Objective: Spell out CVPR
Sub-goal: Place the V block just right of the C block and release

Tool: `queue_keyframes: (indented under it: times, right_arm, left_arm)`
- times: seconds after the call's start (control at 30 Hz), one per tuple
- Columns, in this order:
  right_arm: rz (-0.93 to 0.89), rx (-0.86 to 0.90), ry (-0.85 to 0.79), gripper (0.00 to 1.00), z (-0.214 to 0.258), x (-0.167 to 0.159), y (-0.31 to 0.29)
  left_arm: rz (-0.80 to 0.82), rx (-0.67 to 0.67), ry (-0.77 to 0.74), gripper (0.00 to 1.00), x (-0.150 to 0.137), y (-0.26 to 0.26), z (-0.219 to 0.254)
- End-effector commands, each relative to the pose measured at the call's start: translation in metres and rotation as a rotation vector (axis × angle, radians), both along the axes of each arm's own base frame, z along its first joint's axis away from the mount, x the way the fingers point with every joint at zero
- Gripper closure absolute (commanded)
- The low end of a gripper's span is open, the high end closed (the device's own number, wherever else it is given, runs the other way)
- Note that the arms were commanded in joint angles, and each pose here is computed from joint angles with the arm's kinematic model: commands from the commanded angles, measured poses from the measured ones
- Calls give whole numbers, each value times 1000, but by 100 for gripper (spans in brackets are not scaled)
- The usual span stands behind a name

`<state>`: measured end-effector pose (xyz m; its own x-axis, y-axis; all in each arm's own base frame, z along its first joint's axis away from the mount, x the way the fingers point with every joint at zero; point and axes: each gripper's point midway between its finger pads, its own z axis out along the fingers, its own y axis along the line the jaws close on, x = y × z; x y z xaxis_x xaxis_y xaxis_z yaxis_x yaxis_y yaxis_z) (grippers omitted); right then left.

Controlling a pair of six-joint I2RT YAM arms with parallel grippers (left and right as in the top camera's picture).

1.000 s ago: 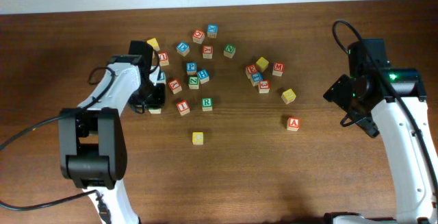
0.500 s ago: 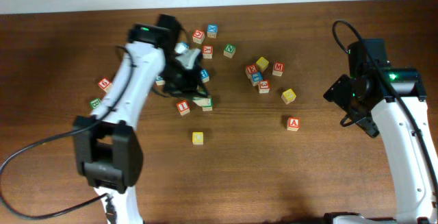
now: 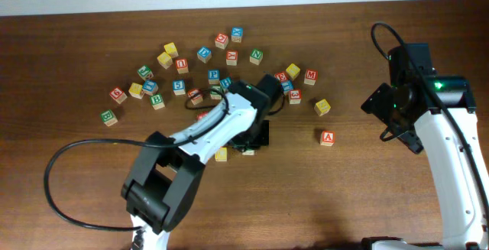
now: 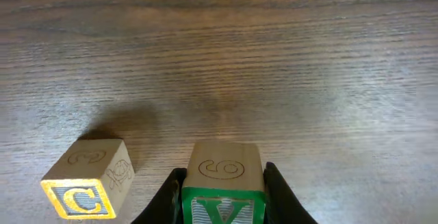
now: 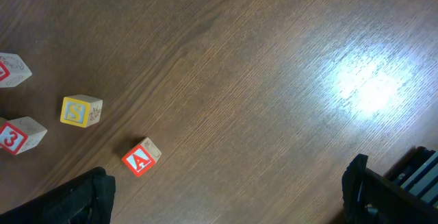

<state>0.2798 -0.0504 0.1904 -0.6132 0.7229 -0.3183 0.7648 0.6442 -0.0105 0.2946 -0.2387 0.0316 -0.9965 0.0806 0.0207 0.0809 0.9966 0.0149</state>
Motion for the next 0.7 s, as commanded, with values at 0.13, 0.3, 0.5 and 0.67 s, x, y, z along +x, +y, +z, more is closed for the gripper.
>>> queue_keyframes:
  times: [0.13,0.3,0.5,0.67]
  right_arm:
    - [-11,-16,-3,2,2,1,-4]
    - [-11,-16,-3,2,2,1,-4]
    - [-11,-16,-3,2,2,1,-4]
    - [-11,-16,-3,1,2,1,-4]
  left_arm:
    - [80,112,0,83,-16,20,-25]
    - [76,138,-33,80,-10,25,-24]
    - [73,141,-49,76,-7,25,-24]
    - [73,138,-46,71,-7,24,-24]
